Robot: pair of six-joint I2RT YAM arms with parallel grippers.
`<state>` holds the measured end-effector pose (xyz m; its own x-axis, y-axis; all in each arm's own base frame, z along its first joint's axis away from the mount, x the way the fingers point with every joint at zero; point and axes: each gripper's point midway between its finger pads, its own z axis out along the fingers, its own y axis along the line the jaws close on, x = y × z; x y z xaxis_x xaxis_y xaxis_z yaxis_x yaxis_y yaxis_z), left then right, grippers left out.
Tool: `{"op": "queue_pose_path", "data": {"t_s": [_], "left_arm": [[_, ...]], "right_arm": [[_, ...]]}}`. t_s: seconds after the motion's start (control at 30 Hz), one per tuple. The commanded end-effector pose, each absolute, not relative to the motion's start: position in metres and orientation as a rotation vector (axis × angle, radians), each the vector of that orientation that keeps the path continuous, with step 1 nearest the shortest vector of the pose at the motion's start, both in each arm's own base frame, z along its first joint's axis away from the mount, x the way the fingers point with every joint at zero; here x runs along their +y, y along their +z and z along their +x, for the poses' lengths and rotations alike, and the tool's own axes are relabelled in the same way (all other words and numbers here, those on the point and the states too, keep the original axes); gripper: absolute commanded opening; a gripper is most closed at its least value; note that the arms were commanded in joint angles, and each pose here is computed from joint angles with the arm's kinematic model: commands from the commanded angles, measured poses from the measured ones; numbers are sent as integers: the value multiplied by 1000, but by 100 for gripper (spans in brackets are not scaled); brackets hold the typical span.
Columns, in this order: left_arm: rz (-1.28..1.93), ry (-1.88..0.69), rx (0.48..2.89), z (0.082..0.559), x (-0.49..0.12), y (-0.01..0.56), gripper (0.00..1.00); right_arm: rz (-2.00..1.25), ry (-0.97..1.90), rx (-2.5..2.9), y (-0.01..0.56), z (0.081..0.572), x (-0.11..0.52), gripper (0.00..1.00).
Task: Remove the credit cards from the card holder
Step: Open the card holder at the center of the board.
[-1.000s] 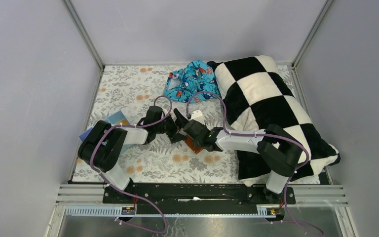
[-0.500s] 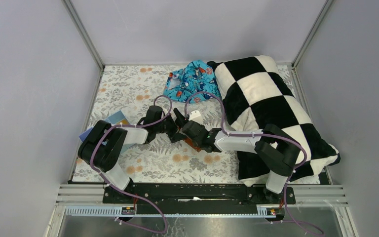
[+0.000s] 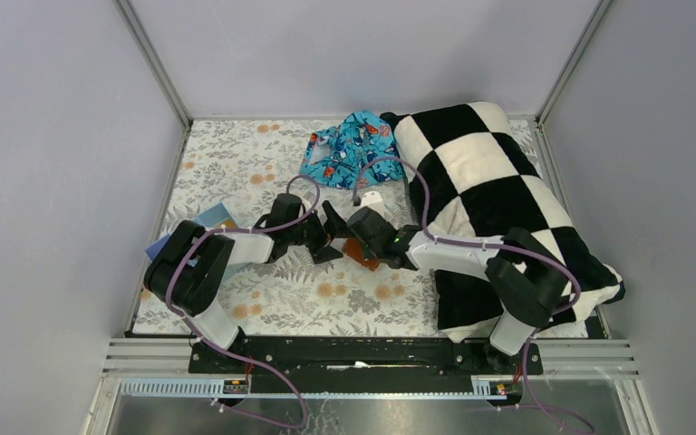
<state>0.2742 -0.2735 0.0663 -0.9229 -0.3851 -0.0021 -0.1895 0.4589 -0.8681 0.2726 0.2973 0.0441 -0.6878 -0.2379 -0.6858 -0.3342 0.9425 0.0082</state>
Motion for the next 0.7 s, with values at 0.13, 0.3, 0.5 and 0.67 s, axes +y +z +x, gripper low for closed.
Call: {"op": "queue_pose_path", "data": {"t_s": [0.13, 0.3, 0.5, 0.67], "left_arm": [[-464, -1400, 2552, 272, -272, 56, 99], [-453, -1405, 2549, 272, -272, 58, 99], [-383, -1323, 2542, 279, -264, 77, 99], [-308, -1208, 2521, 290, -256, 105, 99]], "right_arm": [[-229, 408, 2363, 88, 289, 289, 0], [-209, 503, 2402, 91, 282, 292, 0], [-109, 794, 2464, 98, 264, 311, 0], [-48, 1010, 2517, 90, 248, 334, 0]]}}
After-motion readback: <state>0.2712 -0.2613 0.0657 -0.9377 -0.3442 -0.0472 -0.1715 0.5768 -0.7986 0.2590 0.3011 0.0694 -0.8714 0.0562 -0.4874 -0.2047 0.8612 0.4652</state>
